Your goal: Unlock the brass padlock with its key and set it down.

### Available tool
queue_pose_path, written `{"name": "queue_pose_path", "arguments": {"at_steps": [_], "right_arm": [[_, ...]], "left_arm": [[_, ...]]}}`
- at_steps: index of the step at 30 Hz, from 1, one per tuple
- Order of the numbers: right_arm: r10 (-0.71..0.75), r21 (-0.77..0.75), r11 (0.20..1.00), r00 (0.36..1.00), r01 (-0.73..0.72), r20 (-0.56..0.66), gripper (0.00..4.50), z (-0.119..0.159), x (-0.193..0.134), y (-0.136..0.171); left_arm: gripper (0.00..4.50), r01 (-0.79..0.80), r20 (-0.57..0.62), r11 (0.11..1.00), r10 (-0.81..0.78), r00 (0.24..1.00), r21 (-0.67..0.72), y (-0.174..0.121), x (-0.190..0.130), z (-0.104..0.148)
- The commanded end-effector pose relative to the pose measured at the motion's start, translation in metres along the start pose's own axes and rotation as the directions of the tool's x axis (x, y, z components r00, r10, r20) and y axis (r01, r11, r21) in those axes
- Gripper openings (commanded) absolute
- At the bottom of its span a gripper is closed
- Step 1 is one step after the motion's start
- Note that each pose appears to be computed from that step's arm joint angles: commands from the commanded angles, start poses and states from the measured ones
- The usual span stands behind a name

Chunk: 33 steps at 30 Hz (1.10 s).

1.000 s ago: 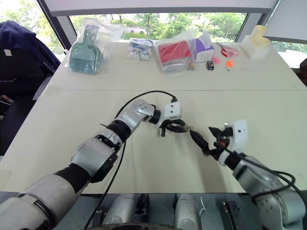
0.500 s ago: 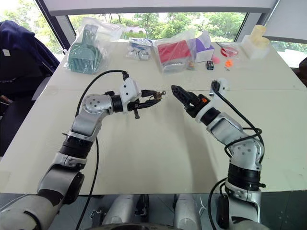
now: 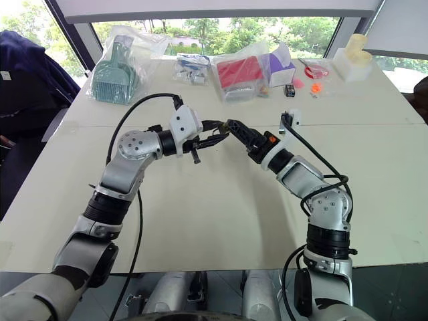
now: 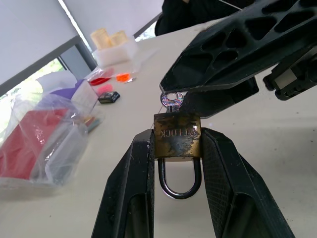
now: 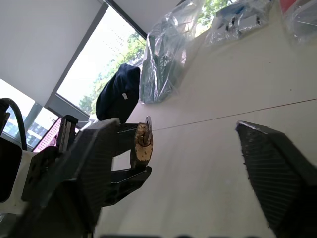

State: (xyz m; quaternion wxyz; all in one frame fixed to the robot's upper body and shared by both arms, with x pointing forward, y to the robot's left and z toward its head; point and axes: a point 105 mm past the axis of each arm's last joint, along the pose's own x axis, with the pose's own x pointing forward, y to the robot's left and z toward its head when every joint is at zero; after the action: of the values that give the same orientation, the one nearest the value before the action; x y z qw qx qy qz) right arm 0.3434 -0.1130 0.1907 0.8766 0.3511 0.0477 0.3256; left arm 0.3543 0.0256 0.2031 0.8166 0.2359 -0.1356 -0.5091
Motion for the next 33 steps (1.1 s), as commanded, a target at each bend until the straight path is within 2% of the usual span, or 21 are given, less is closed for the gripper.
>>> {"name": "queue_pose_path", "arguments": {"at_steps": [1, 4, 5, 9, 16, 21, 27, 29, 32, 33], "right_arm": [[0.049, -0.012, 0.999, 0.998, -0.048, 0.051, 2.11, 0.009, -0.003, 0.015], [0.038, 0.007, 0.999, 0.997, -0.039, 0.061, 0.5, 0.008, -0.003, 0.015], [0.027, 0.011, 1.0, 0.997, -0.028, 0.069, 0.06, 0.008, -0.003, 0.014], [-0.016, 0.039, 0.999, 0.995, 0.013, 0.1, 0.06, 0.008, -0.002, 0.01], [-0.096, 0.129, 0.988, 0.989, 0.082, 0.109, 0.06, 0.0, 0.002, 0.003], [-0.161, 0.255, 0.959, 0.979, 0.125, 0.126, 0.06, -0.005, 0.006, 0.0], [-0.212, 0.352, 0.923, 0.97, 0.158, 0.121, 0.06, -0.01, 0.01, -0.002], [-0.193, 0.325, 0.934, 0.975, 0.148, 0.108, 0.06, -0.011, 0.011, 0.002], [-0.101, 0.162, 0.984, 0.985, 0.078, 0.138, 0.06, -0.001, 0.008, 0.015], [-0.076, 0.119, 0.991, 0.985, 0.058, 0.154, 0.3, 0.004, 0.005, 0.017]], "left_arm": [[0.76, -0.007, 0.069, 0.999, 0.003, 0.998, 0.054, 0.001, 0.004, 0.021], [0.76, -0.011, 0.084, 0.997, 0.004, 0.996, 0.079, 0.001, 0.005, 0.025], [0.76, -0.007, 0.083, 0.992, -0.003, 0.997, 0.127, -0.001, 0.005, 0.025], [0.76, 0.003, 0.076, 0.952, -0.027, 0.997, 0.306, -0.006, 0.005, 0.028], [0.76, -0.169, 0.178, 0.872, 0.096, 0.979, 0.459, 0.009, 0.006, 0.044], [0.76, -0.287, 0.256, 0.703, 0.153, 0.954, 0.651, 0.014, 0.003, 0.055], [0.76, -0.358, 0.297, 0.513, 0.2, 0.934, 0.78, 0.02, 0.002, 0.053], [0.76, -0.325, 0.275, 0.567, 0.174, 0.945, 0.757, 0.016, 0.004, 0.047], [0.76, -0.24, 0.199, 0.77, 0.15, 0.968, 0.591, 0.015, 0.008, 0.031], [0.76, -0.221, 0.181, 0.815, 0.145, 0.973, 0.535, 0.018, 0.008, 0.029]]}}
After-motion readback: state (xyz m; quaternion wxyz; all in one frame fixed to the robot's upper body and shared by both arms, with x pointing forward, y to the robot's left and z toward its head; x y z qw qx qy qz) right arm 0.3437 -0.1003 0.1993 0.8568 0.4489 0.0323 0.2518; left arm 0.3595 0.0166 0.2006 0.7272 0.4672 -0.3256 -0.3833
